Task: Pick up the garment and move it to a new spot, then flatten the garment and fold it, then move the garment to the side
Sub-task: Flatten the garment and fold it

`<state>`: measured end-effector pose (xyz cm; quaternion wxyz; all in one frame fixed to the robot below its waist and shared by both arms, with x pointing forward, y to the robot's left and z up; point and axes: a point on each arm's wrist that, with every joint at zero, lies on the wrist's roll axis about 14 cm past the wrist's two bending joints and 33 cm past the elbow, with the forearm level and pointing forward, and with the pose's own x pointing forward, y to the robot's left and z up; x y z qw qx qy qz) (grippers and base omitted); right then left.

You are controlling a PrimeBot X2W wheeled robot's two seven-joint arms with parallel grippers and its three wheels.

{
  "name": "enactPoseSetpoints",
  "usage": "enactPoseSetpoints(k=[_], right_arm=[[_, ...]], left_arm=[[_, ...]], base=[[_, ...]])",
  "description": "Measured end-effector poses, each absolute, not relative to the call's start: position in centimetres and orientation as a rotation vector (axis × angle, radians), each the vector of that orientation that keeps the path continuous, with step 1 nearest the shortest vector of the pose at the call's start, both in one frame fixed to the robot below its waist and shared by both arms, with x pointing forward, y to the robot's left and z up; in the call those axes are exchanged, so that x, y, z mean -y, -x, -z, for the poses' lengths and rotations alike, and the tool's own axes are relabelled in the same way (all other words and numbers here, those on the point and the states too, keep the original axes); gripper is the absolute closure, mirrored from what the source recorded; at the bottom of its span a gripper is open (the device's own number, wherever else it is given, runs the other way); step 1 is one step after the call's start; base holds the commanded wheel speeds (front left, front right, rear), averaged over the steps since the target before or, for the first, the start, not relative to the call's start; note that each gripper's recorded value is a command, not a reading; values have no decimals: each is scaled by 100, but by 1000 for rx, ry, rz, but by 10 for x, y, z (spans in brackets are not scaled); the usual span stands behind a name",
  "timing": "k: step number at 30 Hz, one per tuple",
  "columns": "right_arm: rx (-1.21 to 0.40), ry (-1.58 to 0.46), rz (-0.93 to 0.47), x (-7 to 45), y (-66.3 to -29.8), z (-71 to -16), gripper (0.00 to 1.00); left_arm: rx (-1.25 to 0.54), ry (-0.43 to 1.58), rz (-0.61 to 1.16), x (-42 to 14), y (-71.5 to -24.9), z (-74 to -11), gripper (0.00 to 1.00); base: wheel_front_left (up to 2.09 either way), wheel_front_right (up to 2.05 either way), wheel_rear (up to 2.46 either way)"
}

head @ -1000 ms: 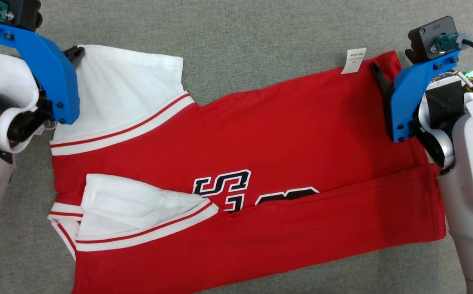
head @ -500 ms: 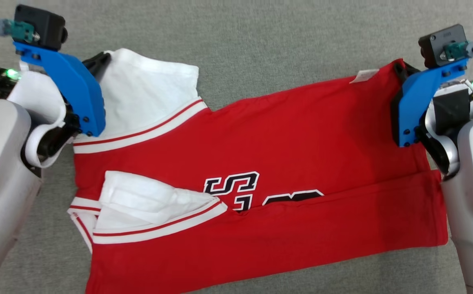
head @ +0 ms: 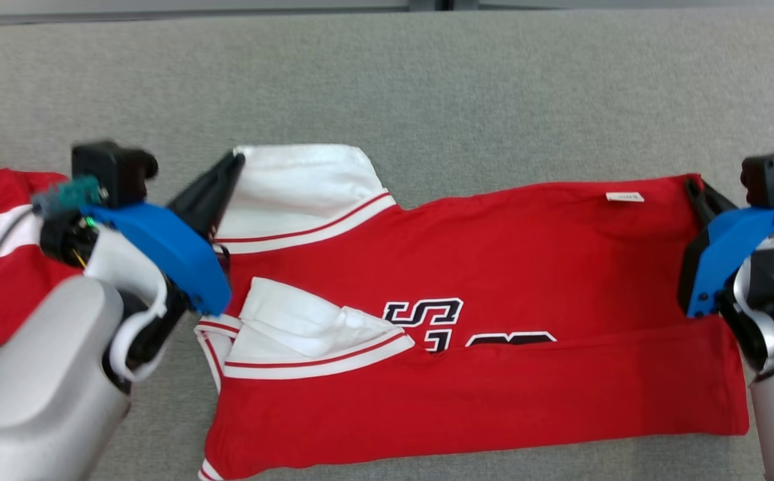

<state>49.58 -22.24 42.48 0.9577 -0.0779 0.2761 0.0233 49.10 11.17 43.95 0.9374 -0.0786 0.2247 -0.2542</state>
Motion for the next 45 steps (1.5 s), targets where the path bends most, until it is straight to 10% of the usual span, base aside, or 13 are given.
enactPoseSetpoints(k=[36, 37, 38, 39, 45], right_arm=[[-620, 232, -45, 249, -427, -407, 100], [-631, 228, -41, 249, -424, -405, 7], [-635, 224, -40, 249, -422, -403, 0], [-636, 216, -37, 249, -420, -403, 0], [-611, 161, -21, 248, -412, -409, 0]], left_arm=[[-553, 419, 348, -114, -318, -426, 100], [-568, 412, 353, -113, -316, -423, 100], [-576, 403, 356, -113, -314, -421, 61], [-579, 401, 352, -113, -313, -420, 2], [-564, 349, 315, -122, -310, -417, 0]], base=[[0, 0, 0], [0, 0, 0], [0, 0, 0], [0, 0, 0], [0, 0, 0]])
